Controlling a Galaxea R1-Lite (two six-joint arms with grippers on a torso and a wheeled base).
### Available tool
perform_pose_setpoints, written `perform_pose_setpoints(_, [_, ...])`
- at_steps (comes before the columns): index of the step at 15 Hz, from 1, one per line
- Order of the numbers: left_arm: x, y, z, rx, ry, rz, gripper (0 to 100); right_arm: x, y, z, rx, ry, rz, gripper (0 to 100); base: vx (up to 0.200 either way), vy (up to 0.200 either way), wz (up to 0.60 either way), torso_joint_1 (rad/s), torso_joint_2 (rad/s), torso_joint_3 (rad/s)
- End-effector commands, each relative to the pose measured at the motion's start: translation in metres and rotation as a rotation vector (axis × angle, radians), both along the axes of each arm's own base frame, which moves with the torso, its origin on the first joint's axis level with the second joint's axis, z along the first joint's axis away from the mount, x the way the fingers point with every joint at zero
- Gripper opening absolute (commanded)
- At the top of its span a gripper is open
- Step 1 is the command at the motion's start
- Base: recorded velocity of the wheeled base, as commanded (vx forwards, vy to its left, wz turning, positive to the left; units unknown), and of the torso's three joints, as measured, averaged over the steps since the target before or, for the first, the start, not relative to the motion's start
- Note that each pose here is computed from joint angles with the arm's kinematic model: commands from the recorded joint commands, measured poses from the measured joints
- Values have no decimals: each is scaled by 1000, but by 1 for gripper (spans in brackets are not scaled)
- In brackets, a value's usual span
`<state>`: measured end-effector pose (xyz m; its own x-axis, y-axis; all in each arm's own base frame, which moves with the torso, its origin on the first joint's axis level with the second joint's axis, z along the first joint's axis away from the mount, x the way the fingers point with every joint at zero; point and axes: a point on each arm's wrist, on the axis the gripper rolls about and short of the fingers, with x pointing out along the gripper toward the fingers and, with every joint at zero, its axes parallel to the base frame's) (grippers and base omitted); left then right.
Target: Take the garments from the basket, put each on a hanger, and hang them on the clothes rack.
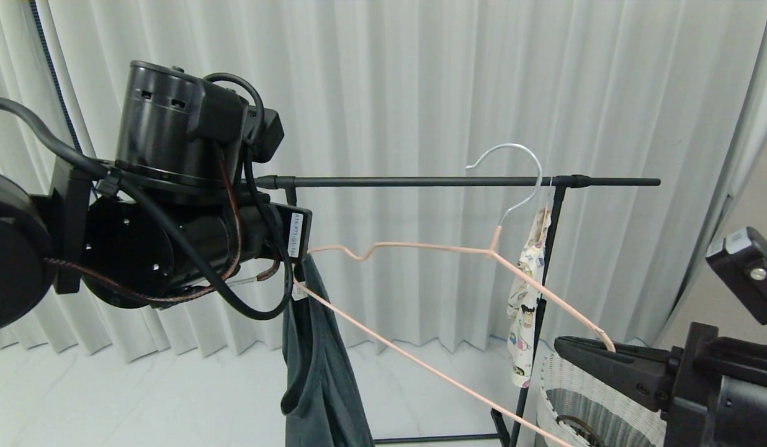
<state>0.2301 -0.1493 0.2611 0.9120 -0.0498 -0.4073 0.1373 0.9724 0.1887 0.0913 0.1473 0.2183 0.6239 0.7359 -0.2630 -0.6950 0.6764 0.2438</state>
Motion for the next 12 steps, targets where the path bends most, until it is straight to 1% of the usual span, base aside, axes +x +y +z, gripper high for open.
perform_pose_setpoints(1, [0,0,2,-6,-6,2,0,9,11,-7,-21,9,-22,0,0,0,0,0,0,0])
perform_pose_setpoints(3, [-1,1,3,-7,-7,2,0,15,20,-5,6,-10,-26,0,0,0,0,0,0,0])
perform_pose_setpoints(6, [-1,1,3,-10,-7,3,0,21,30,-5,-6,-12,-54,0,0,0,0,0,0,0])
perform_pose_setpoints(8, [-1,0,2,-27,-5,8,0,26,37,-8,-22,-5,-61,0,0,0,0,0,0,0])
perform_pose_setpoints(10, [-3,-2,3,-40,-7,3,0,31,45,-11,-15,-10,-63,0,0,0,0,0,0,0])
perform_pose_setpoints(11, [-4,-4,3,-49,-5,2,0,37,55,-16,-15,-17,-63,0,0,0,0,0,0,0])
perform_pose_setpoints(12, [-4,-4,3,-57,-8,4,0,39,58,-19,-28,-11,-67,0,0,0,0,0,0,0])
